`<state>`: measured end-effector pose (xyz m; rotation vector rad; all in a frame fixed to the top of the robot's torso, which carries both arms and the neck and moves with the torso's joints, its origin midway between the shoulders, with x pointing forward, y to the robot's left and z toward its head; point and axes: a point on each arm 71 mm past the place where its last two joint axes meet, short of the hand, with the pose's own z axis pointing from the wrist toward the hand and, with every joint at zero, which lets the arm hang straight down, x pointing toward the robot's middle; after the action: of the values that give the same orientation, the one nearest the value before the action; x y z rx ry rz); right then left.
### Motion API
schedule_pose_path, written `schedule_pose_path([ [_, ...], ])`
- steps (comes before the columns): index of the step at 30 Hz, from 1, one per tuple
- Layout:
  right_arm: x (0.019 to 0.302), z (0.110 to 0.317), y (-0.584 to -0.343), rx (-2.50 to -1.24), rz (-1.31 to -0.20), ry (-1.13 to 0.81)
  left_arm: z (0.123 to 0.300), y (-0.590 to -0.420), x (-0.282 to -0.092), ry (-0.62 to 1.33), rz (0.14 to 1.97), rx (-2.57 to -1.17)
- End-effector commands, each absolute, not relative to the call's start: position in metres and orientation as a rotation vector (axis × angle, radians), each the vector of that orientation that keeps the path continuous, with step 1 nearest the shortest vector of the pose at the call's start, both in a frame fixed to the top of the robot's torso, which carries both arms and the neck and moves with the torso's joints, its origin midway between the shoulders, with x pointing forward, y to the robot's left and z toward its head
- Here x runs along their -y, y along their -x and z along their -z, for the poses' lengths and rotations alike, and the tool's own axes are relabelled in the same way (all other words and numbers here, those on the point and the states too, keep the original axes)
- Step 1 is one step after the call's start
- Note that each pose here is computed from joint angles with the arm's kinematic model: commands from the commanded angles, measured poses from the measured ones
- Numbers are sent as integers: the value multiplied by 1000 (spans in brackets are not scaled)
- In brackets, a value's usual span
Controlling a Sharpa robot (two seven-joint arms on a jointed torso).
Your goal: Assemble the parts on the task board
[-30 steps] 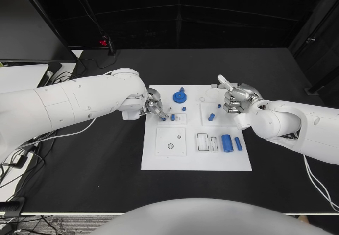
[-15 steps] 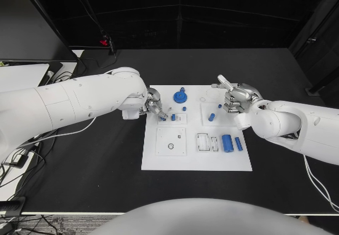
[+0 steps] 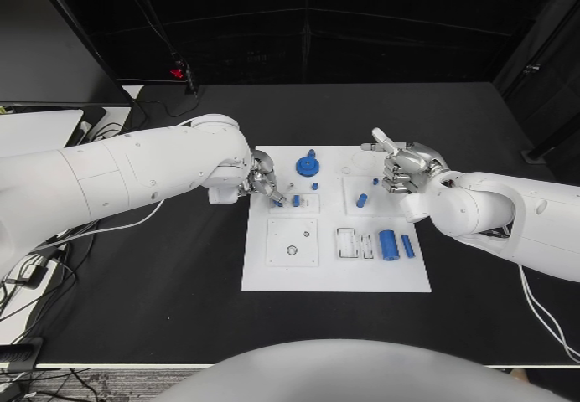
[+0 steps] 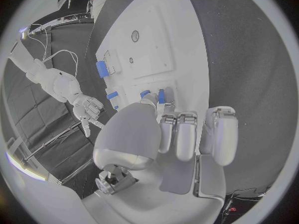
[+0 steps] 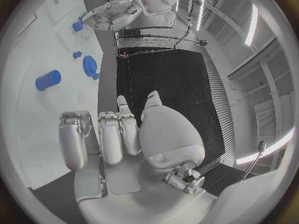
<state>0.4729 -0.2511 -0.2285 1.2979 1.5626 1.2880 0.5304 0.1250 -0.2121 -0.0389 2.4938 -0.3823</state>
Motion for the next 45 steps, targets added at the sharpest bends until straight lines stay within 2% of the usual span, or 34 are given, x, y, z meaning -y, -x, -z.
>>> schedule_pose_path([
  [1,250,227,-473,-1564,-1303,-1290,227,-525,-133,5,276,-2553],
  [45,250,227,-472,-1564,-1304,-1290,228,-524,-129,-9,282,-2561],
])
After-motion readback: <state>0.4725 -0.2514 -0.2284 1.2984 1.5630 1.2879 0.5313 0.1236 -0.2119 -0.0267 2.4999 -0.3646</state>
